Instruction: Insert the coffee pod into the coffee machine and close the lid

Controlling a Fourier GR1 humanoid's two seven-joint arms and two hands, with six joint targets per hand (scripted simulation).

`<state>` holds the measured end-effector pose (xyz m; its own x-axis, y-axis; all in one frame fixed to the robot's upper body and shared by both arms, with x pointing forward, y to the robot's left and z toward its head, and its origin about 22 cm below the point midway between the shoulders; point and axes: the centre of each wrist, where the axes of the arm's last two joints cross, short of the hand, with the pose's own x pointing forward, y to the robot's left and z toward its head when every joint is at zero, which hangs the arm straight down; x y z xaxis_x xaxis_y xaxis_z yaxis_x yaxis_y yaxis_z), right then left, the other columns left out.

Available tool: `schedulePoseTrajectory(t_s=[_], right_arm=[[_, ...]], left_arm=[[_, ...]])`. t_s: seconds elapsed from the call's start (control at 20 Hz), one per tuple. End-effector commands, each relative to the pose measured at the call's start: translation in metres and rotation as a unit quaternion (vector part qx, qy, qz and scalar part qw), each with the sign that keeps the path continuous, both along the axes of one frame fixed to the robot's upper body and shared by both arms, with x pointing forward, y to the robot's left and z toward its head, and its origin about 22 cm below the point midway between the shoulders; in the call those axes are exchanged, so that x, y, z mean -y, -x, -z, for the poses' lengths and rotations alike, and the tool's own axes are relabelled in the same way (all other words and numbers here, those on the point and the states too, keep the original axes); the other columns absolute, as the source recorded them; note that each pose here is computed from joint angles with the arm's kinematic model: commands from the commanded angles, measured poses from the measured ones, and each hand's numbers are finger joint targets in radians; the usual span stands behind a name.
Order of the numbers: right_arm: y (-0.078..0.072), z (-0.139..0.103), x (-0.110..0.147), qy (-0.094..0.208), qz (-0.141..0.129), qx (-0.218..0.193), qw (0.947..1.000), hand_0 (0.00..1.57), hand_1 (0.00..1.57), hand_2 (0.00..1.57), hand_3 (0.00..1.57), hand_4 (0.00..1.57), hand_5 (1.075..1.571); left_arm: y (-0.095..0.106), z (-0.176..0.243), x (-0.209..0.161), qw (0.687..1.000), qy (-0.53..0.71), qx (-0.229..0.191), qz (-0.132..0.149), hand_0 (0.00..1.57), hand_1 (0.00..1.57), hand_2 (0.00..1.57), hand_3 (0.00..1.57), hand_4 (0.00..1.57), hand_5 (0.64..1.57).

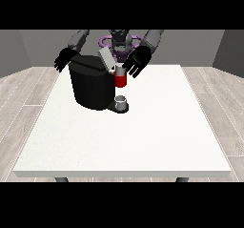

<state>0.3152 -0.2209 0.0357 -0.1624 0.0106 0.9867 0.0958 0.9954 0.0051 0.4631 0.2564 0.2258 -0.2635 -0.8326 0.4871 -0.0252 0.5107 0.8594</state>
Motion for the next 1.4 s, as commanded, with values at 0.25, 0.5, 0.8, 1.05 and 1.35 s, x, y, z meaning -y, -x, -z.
schedulePoseTrajectory(t_s=[0.25, 0.5, 0.8, 1.05, 1.35], right_arm=[[0.009, 0.013, 0.013, -0.007, 0.004, -0.014, 0.9999, 0.00, 0.00, 0.00, 0.00, 0.46, 1.571], [-0.009, -0.011, -0.017, 0.005, 0.008, 0.011, 0.9999, 0.00, 0.00, 0.00, 0.00, 0.45, 1.571], [-0.006, 0.014, -0.005, -0.009, 0.027, -0.013, 0.9995, 0.00, 0.00, 0.00, 0.00, 0.35, 1.571], [0.000, 0.019, 0.005, -0.012, 0.021, -0.028, 0.9993, 0.00, 0.00, 0.00, 0.00, 0.39, 1.571], [0.006, 0.032, 0.011, -0.015, 0.044, -0.071, 0.9964, 0.00, 0.00, 0.00, 0.00, 0.36, 1.571]], left_arm=[[0.004, 0.027, -0.010, 0.999, -0.032, -0.018, 0.020, 0.91, 0.91, 1.02, 0.86, 0.36, 1.571], [-0.001, -0.006, 0.003, 0.997, -0.070, -0.008, 0.016, 0.00, 0.00, 0.00, 0.00, 0.00, 1.571], [0.001, -0.009, 0.009, 0.996, -0.077, -0.018, 0.048, 0.00, 0.00, 0.00, 0.00, 0.00, 1.571], [0.000, -0.003, 0.014, 0.997, -0.064, -0.035, 0.031, 0.00, 0.00, 0.00, 0.00, 0.00, 1.571], [0.005, 0.033, 0.025, 0.995, -0.069, -0.054, 0.046, 0.00, 0.00, 0.00, 0.00, 0.00, 1.571]])
